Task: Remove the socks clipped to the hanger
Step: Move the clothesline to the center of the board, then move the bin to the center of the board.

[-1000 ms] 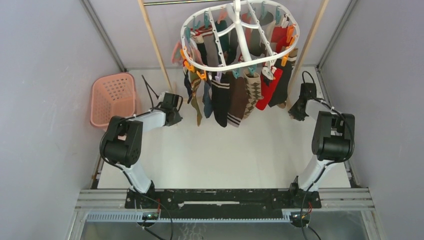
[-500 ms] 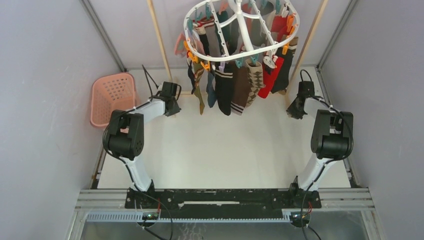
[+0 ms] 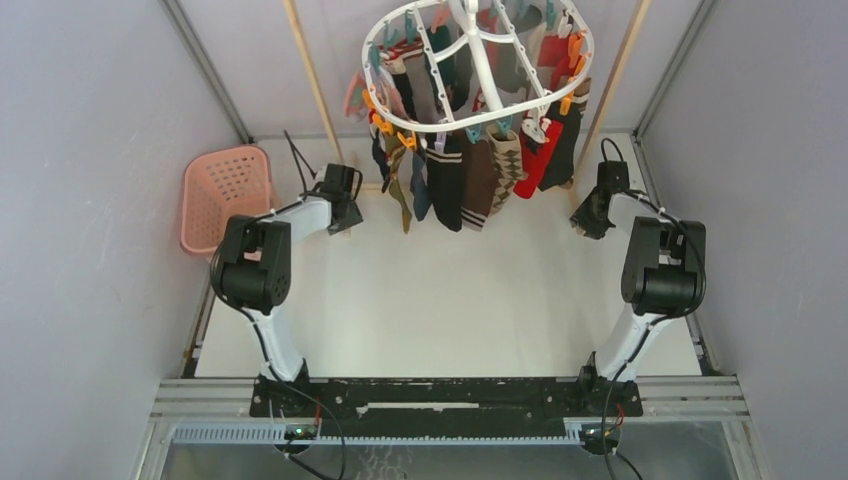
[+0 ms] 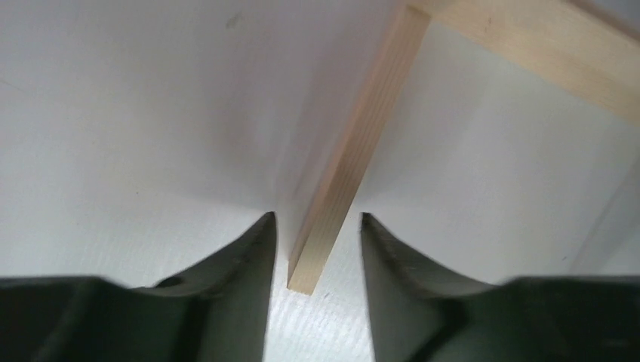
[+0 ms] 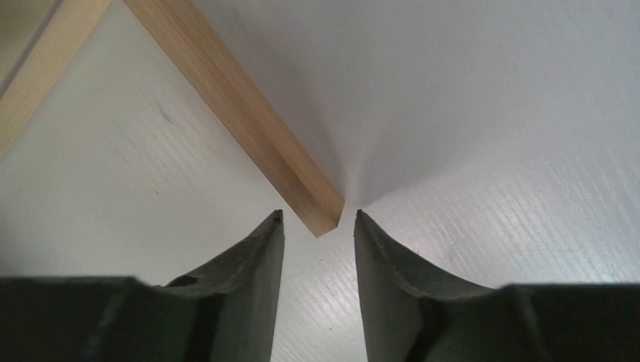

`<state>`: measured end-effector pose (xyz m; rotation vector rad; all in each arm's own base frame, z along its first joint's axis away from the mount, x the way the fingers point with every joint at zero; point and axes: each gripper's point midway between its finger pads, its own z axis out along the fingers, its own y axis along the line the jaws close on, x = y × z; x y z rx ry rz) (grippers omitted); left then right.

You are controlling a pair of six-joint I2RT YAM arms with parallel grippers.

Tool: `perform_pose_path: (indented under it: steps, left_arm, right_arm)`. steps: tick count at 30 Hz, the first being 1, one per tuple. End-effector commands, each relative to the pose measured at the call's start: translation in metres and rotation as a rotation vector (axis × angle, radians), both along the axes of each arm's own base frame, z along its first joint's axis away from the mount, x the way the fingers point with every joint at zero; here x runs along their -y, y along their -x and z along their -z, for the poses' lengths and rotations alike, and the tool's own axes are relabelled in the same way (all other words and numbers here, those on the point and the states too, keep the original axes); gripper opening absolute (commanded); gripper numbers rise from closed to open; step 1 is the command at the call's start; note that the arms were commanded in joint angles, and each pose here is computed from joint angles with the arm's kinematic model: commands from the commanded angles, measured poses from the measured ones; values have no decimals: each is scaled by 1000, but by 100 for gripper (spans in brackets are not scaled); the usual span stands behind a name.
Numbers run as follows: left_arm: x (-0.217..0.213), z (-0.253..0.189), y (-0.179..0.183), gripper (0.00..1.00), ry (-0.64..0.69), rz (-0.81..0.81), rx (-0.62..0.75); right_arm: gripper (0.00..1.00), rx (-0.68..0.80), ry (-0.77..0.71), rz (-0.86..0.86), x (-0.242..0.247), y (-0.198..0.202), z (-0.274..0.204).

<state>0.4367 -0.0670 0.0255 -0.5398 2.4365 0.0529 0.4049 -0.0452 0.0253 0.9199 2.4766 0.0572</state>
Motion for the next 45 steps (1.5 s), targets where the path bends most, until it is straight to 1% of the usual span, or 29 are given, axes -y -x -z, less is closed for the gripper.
perform_pose_path:
  steps: [1,5,8,9,10,11,15,20,21,25,29,33,39,42,45]
  left_arm:
    - [-8,-39,-17,55,9,-55,133]
    - [-23,-51,5,66,-53,-87,137]
    - [-31,-67,21,72,-100,-105,145]
    - [-31,-74,25,87,-108,-108,158]
    - [-32,-81,30,91,-114,-110,170]
    - [-33,-87,36,99,-124,-116,175]
    - [-35,-111,55,100,-138,-134,211]
    - [-47,-154,75,100,-137,-171,299]
    - [-51,-164,77,100,-148,-180,317]
    - [-73,-193,84,100,-217,-234,372]
    - [-100,-198,83,100,-236,-303,363]
    - [-116,-194,80,100,-233,-356,359]
    - [-119,-194,69,100,-247,-365,356]
    - [-123,-178,57,99,-261,-361,298]
    - [-125,-168,49,96,-246,-358,270]
  right_arm:
    - [52,16,-5,-26,-6,2,-6]
    - [60,40,-34,-40,-13,19,-10]
    - [62,58,-32,-54,-20,38,-15]
    - [64,67,-29,-65,-23,43,-18]
    - [64,74,-27,-78,-27,47,-21]
    - [64,76,-25,-90,-31,51,-23]
    - [65,107,-49,-163,-53,69,-36]
    - [65,182,-51,-232,-71,89,-63]
    - [65,196,-48,-234,-72,93,-69]
    - [63,247,-58,-327,-99,112,-89]
    - [62,294,-47,-393,-117,136,-105]
    - [61,334,-56,-448,-132,158,-116]
    - [61,353,-39,-493,-144,179,-120]
    - [61,351,-62,-525,-157,187,-120]
    - [60,349,-57,-540,-163,191,-119]
